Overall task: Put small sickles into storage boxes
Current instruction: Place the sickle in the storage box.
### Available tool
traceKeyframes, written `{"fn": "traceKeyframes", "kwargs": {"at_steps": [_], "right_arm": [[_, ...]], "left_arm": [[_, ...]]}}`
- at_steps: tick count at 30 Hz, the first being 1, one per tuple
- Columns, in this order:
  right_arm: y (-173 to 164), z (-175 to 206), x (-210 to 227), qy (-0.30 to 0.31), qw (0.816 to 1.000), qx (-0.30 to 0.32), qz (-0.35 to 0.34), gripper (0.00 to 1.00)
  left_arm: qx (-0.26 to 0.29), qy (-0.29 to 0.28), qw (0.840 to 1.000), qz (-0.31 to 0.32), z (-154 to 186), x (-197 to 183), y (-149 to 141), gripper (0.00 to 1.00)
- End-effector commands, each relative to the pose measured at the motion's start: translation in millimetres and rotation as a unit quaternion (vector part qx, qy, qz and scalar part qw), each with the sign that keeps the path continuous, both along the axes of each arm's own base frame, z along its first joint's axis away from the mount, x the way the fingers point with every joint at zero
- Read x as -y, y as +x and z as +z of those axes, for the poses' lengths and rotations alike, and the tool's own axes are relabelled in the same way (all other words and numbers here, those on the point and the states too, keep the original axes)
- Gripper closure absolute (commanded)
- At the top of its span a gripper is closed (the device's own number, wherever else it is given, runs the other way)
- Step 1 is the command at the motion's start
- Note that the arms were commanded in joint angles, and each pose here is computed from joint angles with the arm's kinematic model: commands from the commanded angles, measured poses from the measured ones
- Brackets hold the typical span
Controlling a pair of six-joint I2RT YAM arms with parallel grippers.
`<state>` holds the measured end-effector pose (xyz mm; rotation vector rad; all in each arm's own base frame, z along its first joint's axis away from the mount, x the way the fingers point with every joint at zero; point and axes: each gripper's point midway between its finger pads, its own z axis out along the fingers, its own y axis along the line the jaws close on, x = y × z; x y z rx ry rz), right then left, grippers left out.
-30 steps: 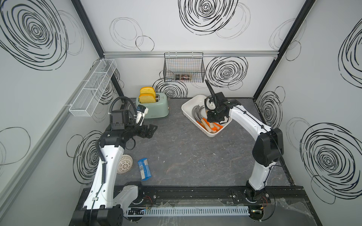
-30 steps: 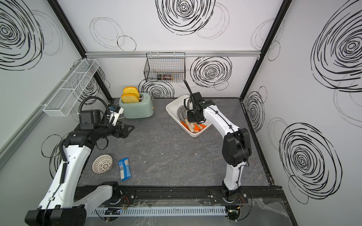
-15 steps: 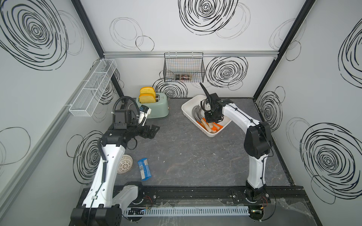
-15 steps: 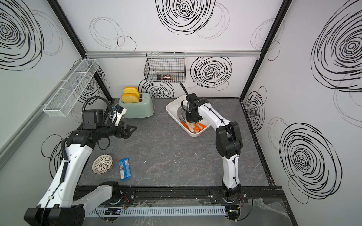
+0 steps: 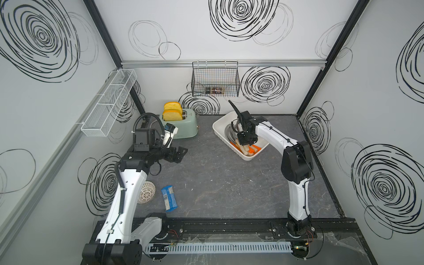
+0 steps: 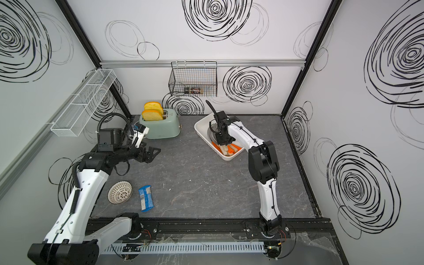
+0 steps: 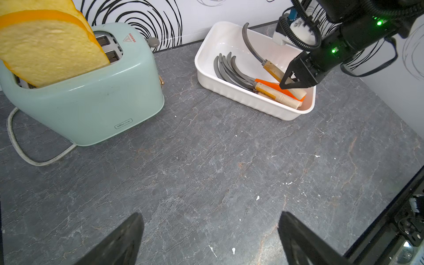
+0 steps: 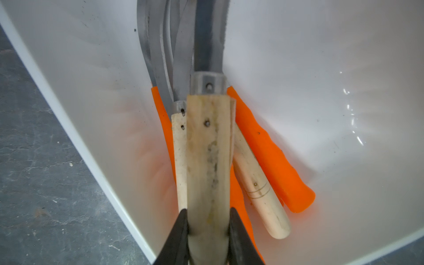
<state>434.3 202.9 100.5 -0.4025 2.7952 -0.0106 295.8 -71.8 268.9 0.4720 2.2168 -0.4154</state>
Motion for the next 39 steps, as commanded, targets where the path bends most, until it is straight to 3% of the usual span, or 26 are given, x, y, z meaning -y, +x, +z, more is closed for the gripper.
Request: {"fn": "traceKeyframes", "kwargs": {"at_steps": [1, 15, 23, 31, 39], "right_arm": [[1, 2, 4, -0.032, 0.999, 0.004, 0.010, 1.00], [5, -7, 6, -0.081, 0.997, 0.007, 0.017, 0.99], [2, -12, 3, -0.097, 0.995, 0.006, 0.022, 0.91], [3, -10, 4, -0.108, 0.994, 0.013, 0.017, 0.74], [4, -5, 3, -0.107, 0.994, 0.022, 0.015, 0.66]], "left_arm": [[0.014, 0.003, 1.000, -0.008, 2, 3, 4, 0.04], [0.014, 0.005, 1.000, -0.009, 2, 3, 5, 0.04], [0.015, 0.007, 1.000, -0.009, 2, 4, 5, 0.04], [0.017, 0.010, 1.000, -0.008, 2, 3, 6, 0.04], [0.022, 0.012, 1.000, -0.004, 5, 2, 8, 0.04]]}}
